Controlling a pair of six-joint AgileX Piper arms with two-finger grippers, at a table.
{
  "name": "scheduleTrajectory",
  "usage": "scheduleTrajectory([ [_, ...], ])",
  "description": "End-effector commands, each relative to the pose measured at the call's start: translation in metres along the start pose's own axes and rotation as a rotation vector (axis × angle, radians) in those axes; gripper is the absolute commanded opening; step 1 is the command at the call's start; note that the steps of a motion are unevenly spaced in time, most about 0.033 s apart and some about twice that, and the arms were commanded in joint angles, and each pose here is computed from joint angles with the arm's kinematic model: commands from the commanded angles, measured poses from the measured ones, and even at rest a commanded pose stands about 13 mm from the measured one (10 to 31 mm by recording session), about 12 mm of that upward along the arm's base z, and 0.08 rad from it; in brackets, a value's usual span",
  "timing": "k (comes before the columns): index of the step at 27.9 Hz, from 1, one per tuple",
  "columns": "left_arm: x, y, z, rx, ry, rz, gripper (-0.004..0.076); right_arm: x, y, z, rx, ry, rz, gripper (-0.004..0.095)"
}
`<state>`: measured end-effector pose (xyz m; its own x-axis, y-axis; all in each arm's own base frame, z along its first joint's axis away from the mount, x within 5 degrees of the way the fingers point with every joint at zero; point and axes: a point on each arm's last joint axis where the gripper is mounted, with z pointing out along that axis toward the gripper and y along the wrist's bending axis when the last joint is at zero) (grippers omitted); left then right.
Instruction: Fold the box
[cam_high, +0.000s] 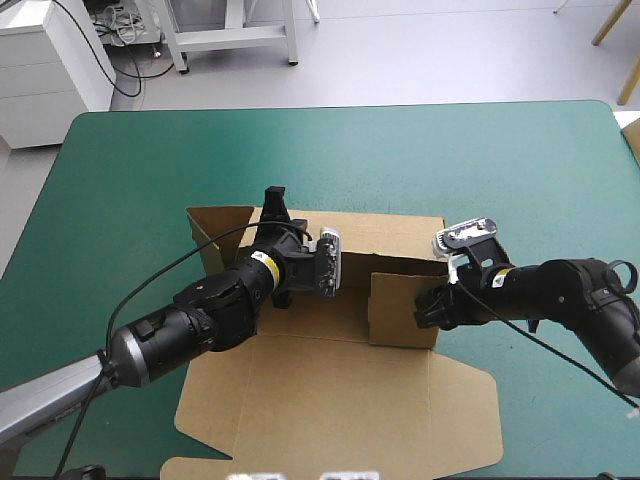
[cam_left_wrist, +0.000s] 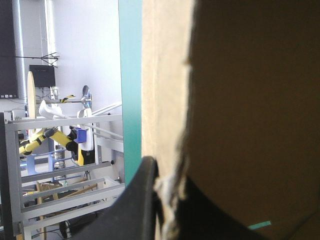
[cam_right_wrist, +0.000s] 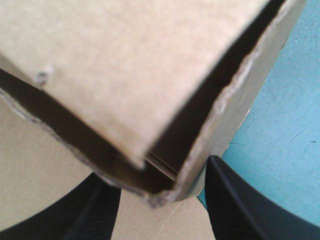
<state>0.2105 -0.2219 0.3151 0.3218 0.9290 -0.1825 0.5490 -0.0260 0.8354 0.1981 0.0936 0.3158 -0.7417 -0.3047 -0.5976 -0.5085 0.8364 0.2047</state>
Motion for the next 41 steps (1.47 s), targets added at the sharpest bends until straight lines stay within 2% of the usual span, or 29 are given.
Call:
scheduleTrajectory([
  [1, -0.013, -0.004, -0.007, 0.029, -0.086, -0.065, -0.0008, -0.014, 0.008, -0.009, 0.045, -0.136, -0.004, 0.0453],
  [10, -0.013, -0.006, -0.007, 0.033, -0.082, -0.062, -0.0008, -0.019, 0.024, -0.005, 0.152, -0.211, 0.017, 0.0442],
  [13, -0.013, -0.006, -0.007, 0.033, -0.082, -0.062, -0.0008, -0.020, 0.024, -0.005, 0.199, -0.235, 0.080, 0.0442],
  [16, -0.013, -0.006, -0.007, 0.033, -0.082, -0.062, -0.0008, -0.020, 0.027, -0.005, 0.219, -0.249, 0.083, 0.0425],
  [23, -0.013, -0.006, -0.007, 0.033, -0.082, -0.062, -0.0008, -0.020, 0.037, -0.004, 0.200, -0.269, 0.055, 0.0228],
  [25, -0.013, -0.006, -0.007, 0.033, -0.082, -0.062, -0.0008, -0.021, 0.037, -0.004, 0.197, -0.271, 0.062, 0.0157],
  [28, -0.013, -0.006, -0.007, 0.033, -0.082, -0.062, -0.0008, -0.020, 0.037, -0.004, 0.196, -0.269, 0.064, 0.0000],
  [33, -0.015, -0.006, -0.008, 0.031, -0.091, -0.056, -0.0006, -0.021, 0.038, -0.004, 0.191, -0.272, 0.075, -0.0020],
  [37, -0.021, -0.010, -0.013, 0.040, -0.090, -0.034, 0.0091, -0.022, 0.038, -0.003, 0.184, -0.284, 0.075, -0.0020],
  [38, -0.024, -0.012, -0.015, 0.047, -0.087, -0.025, 0.0193, -0.023, 0.038, -0.001, 0.183, -0.280, 0.076, -0.0020],
  [39, -0.026, -0.013, -0.016, 0.051, -0.087, -0.020, 0.0235, -0.023, 0.038, 0.000, 0.183, -0.277, 0.076, -0.0020],
  [40, -0.028, -0.016, -0.018, 0.059, -0.081, -0.010, 0.0331, -0.023, 0.038, 0.004, 0.186, -0.266, 0.075, -0.0020],
  [41, -0.029, -0.017, -0.020, 0.060, -0.082, -0.008, 0.0366, -0.024, 0.038, 0.005, 0.184, -0.269, 0.074, -0.0020],
])
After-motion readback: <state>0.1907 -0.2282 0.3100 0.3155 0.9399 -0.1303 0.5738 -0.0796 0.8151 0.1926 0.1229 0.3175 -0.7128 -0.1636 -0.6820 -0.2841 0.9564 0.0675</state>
